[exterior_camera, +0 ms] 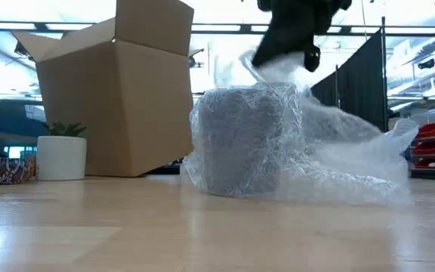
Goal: Wrap mug
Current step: Wrap the blue mug with bubble wrap
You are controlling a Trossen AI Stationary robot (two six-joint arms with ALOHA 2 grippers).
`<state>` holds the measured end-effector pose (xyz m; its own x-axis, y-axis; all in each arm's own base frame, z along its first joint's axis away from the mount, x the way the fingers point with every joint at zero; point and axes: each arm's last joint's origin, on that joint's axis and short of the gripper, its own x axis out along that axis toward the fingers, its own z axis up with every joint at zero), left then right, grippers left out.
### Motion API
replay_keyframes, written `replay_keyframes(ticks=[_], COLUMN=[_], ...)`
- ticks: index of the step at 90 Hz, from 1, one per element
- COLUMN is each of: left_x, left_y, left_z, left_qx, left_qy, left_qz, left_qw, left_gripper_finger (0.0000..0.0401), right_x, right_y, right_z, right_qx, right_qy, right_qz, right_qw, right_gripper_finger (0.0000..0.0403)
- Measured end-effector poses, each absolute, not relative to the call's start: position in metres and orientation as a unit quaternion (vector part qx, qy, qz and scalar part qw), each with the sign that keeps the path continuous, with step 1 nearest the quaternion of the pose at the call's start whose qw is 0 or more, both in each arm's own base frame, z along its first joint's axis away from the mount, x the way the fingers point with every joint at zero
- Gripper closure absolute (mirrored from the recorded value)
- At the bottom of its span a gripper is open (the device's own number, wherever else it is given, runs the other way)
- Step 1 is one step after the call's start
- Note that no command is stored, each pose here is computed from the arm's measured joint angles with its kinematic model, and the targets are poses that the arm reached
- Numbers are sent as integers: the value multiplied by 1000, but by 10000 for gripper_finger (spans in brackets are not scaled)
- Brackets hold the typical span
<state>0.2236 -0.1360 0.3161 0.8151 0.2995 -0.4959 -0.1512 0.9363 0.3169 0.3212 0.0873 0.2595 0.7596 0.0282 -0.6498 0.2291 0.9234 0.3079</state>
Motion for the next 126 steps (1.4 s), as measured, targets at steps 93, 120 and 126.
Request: replay_keyframes(ticks=[93, 120, 126], left_x=[321, 341, 342], left_y=[-144, -154, -155], left_z=[248, 217, 216], left_qx=[201, 226, 227], left_qy=[262, 293, 295], left_qz=[155, 110, 100], left_qw=[931, 923, 923], left_gripper_finger=[272, 272, 272], right_x=[340, 337, 337], right_y=[113, 119, 119], right_z=[242, 241, 241], right_qx=[176, 155, 151], right_qy=[337, 343, 341], right_qz=[86, 95, 86], right_qw=[921, 922, 924], right_gripper_finger=[403, 400, 395])
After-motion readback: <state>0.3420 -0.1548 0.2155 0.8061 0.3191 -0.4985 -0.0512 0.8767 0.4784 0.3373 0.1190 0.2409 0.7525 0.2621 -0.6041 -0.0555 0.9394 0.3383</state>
